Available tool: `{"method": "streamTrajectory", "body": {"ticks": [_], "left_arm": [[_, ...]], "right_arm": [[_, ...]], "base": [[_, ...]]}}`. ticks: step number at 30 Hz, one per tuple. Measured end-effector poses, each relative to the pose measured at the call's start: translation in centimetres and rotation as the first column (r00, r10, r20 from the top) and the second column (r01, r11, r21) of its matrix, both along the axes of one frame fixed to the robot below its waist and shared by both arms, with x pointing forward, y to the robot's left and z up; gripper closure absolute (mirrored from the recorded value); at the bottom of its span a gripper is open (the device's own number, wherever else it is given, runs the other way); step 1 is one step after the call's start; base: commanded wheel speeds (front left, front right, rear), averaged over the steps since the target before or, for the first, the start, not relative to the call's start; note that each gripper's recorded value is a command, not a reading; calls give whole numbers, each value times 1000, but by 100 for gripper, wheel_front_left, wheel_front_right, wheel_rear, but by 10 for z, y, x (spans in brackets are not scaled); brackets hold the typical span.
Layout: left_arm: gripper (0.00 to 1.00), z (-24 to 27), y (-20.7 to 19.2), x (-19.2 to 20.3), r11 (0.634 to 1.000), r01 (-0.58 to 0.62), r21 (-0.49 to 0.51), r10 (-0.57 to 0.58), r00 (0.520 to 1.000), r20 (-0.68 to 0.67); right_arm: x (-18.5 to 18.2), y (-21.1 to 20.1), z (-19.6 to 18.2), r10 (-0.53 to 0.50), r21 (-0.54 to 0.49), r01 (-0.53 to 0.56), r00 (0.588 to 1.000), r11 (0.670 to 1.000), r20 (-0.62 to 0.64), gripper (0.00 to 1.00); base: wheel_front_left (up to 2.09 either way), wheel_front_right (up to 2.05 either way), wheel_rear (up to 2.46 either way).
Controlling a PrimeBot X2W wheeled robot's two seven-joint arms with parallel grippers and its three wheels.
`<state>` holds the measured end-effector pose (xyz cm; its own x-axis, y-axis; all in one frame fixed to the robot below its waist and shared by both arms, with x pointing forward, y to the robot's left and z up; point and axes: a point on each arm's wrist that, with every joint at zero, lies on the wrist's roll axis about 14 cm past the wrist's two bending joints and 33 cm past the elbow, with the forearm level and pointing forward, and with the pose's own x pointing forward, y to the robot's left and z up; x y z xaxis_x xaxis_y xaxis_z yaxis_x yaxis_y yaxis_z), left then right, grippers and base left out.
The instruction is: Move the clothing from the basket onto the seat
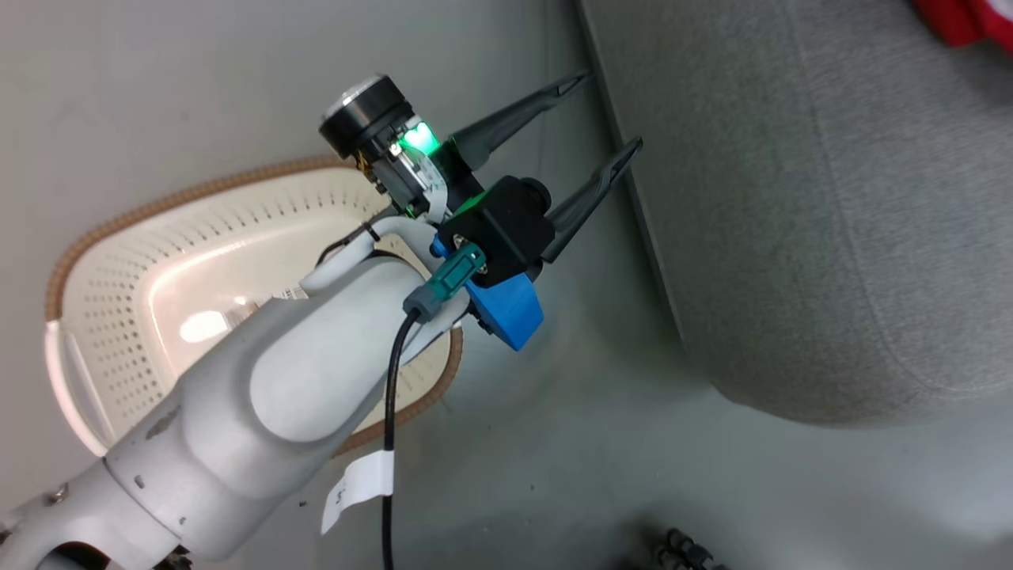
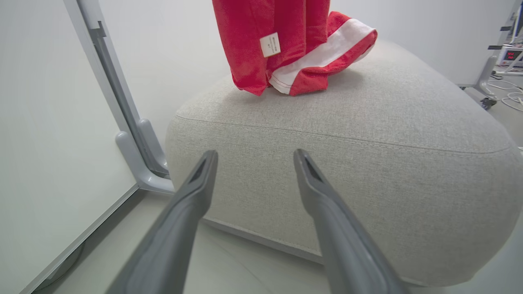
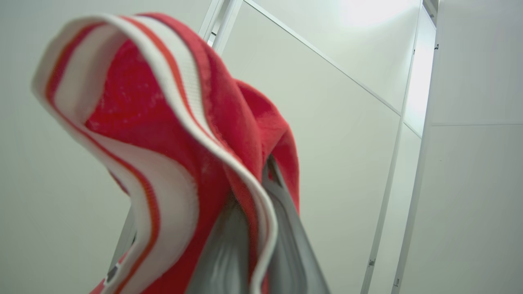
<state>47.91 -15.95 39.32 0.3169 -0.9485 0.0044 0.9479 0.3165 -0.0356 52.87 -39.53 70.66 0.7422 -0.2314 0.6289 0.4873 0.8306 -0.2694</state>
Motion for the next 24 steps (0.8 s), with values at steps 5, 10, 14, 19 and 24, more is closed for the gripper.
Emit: {"method": "streamTrajectory", "body": {"ticks": [5, 10, 14, 19, 24], "left_arm": [[0, -31, 6, 10, 1000, -9, 0, 9, 999, -39], [0, -49, 9, 14, 1000, -19, -7, 18, 998, -65], [0, -56, 9, 12, 1000, -16, -12, 15, 997, -75], [0, -57, 9, 13, 1000, -18, -18, 16, 997, -77], [0, -60, 13, 17, 999, -32, -12, 31, 997, -78]], "right_arm": [[-3, -51, 1, -138, -37, 138, 990, 990, -4, 100], [0, -82, -61, -232, -29, 230, 957, 973, -174, 100], [-3, -95, -138, -253, 28, 282, 898, 959, -359, 100], [-6, -92, -215, -219, 110, 317, 829, 942, -514, 100], [-7, -86, -255, -185, 168, 338, 796, 926, -577, 100]], "base": [[0, 0, 0], [0, 0, 0], [0, 0, 0], [0, 0, 0], [0, 0, 0]]}}
